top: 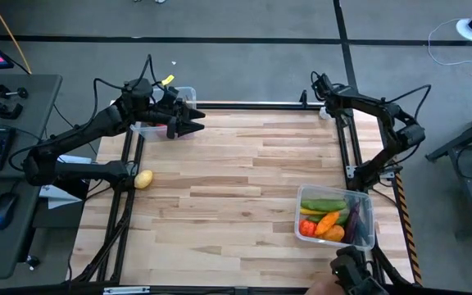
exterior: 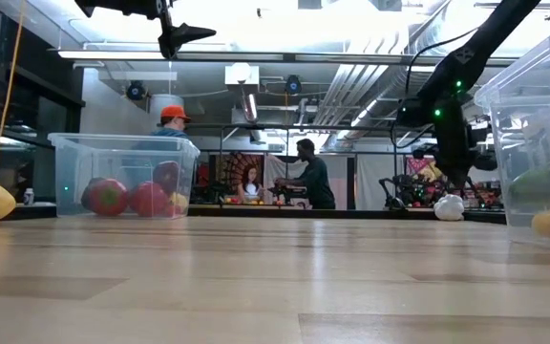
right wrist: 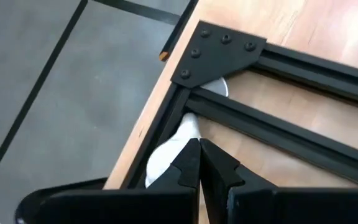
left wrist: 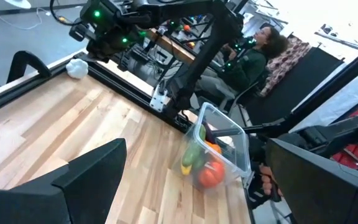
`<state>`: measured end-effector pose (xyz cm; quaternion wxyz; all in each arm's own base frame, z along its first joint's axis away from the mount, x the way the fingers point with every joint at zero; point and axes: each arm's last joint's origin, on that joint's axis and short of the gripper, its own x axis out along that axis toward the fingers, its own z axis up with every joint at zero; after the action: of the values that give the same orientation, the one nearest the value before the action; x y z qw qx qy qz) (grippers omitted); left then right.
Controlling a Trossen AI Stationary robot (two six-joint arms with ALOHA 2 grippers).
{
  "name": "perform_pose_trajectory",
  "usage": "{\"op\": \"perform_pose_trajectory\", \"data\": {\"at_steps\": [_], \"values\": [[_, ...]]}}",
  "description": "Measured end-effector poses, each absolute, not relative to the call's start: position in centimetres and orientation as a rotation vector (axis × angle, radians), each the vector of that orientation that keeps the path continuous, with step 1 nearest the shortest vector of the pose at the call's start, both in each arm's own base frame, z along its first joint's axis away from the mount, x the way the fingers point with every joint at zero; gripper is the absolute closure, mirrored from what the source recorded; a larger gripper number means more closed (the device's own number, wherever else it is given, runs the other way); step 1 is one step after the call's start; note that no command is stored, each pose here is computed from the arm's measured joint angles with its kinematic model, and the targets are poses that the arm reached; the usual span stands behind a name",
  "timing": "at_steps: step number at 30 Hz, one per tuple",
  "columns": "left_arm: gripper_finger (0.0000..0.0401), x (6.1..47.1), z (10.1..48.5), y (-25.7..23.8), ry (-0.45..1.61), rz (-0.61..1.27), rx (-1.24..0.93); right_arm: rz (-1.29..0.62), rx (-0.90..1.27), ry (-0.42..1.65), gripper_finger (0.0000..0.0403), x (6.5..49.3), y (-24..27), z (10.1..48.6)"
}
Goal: Sort produce into baskets
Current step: Put the white garlic into the bottom transparent bin
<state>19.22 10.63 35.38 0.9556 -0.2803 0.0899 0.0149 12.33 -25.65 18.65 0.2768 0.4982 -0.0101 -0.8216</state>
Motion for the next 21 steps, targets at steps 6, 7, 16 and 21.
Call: {"op": "perform_pose_trajectory", "data": {"at_steps": [6,7,16,21], "values": [[0.0027,19.2,35.4,10.6,0.183,0.033,-0.570,-2.210,1.301,-0.075,0.0403,12.8,-26.6,17.5],[0.0027,19.2,35.4,10.6,0.183,0.033,-0.570,-2.207,1.290,-0.089,0.0403,12.9,-26.8,17.5],[0.0027,19.2,35.1,10.7,0.204,0.074,-0.582,-2.218,1.245,-0.044,0.0403,13.3,-26.7,17.0],[0.0027,19.1,34.7,10.7,0.233,0.092,-0.601,-2.160,1.273,0.056,0.0403,13.4,-26.6,17.0]]}}
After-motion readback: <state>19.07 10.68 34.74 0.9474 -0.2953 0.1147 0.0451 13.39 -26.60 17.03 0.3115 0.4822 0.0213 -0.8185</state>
